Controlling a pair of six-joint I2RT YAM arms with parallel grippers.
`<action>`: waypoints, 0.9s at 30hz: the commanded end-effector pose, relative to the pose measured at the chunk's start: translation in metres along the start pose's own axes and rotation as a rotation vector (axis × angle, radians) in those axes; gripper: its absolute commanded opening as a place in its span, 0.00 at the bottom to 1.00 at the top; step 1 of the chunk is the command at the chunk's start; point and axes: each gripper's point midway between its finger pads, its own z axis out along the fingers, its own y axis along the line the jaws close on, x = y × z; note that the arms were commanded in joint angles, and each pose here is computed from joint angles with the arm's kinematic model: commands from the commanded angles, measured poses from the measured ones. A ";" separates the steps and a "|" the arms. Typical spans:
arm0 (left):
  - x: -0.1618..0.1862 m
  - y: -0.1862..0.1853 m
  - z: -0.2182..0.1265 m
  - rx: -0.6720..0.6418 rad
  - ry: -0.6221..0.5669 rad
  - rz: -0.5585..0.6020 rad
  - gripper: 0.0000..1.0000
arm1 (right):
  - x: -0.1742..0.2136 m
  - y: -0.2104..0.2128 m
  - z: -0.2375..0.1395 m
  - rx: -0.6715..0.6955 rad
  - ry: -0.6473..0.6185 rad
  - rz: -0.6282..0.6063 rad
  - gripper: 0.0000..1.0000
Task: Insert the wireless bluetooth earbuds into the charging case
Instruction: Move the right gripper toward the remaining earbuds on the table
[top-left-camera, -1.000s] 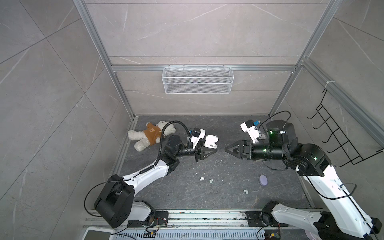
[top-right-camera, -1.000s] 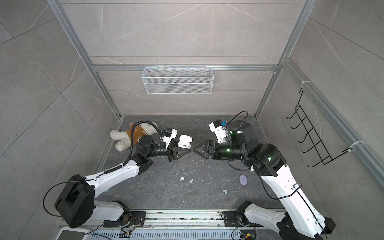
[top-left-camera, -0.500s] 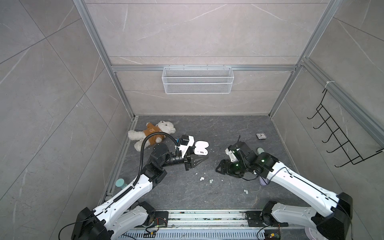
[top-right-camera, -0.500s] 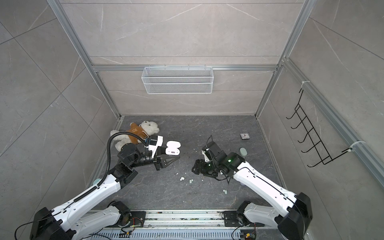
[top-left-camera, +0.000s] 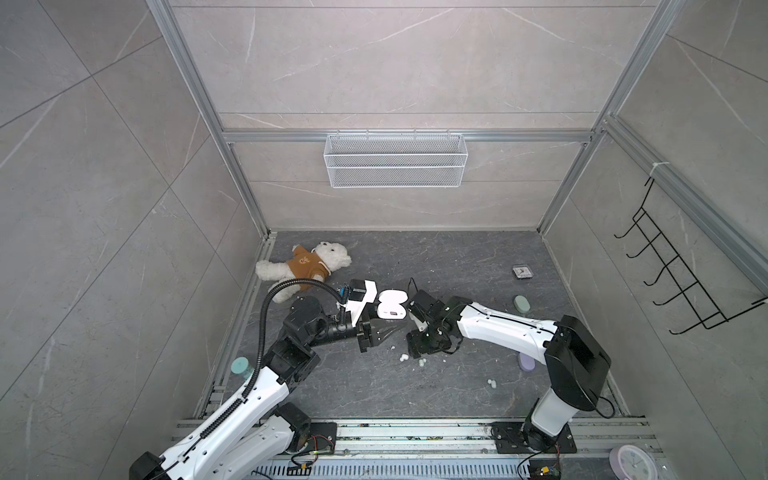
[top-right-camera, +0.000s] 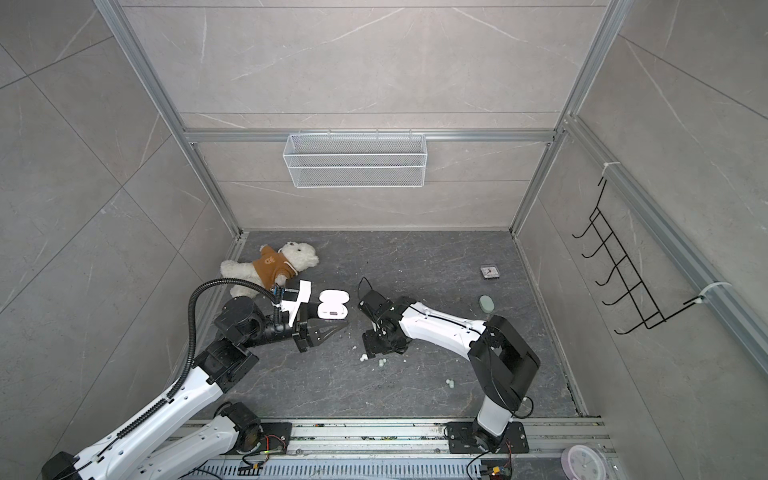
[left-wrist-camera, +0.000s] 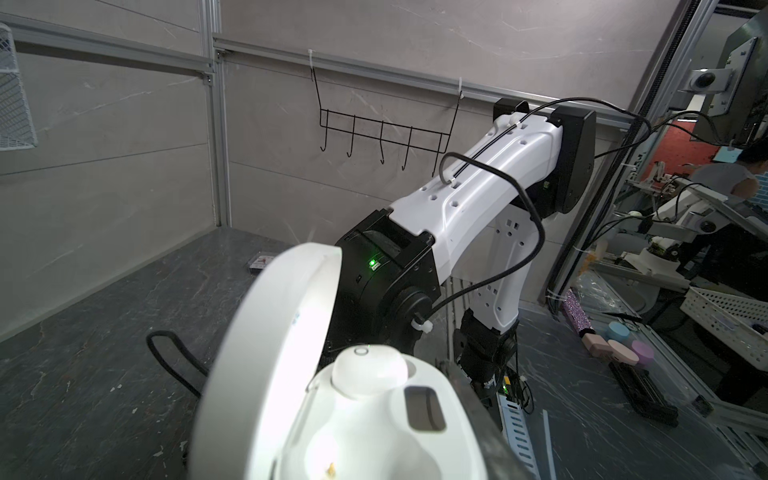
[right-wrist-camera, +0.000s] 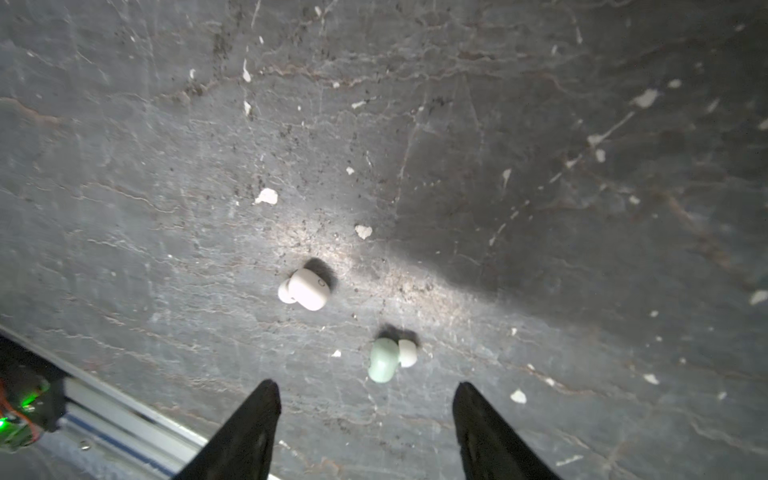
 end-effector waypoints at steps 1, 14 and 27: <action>-0.017 -0.003 -0.005 -0.018 -0.028 0.056 0.14 | -0.004 0.006 0.006 0.036 -0.010 -0.134 0.69; -0.017 -0.002 -0.003 -0.017 -0.034 0.058 0.15 | 0.008 0.000 0.037 0.183 0.056 -0.277 0.69; -0.020 -0.003 -0.004 -0.017 -0.040 0.065 0.15 | -0.002 -0.010 0.047 0.257 0.036 -0.282 0.68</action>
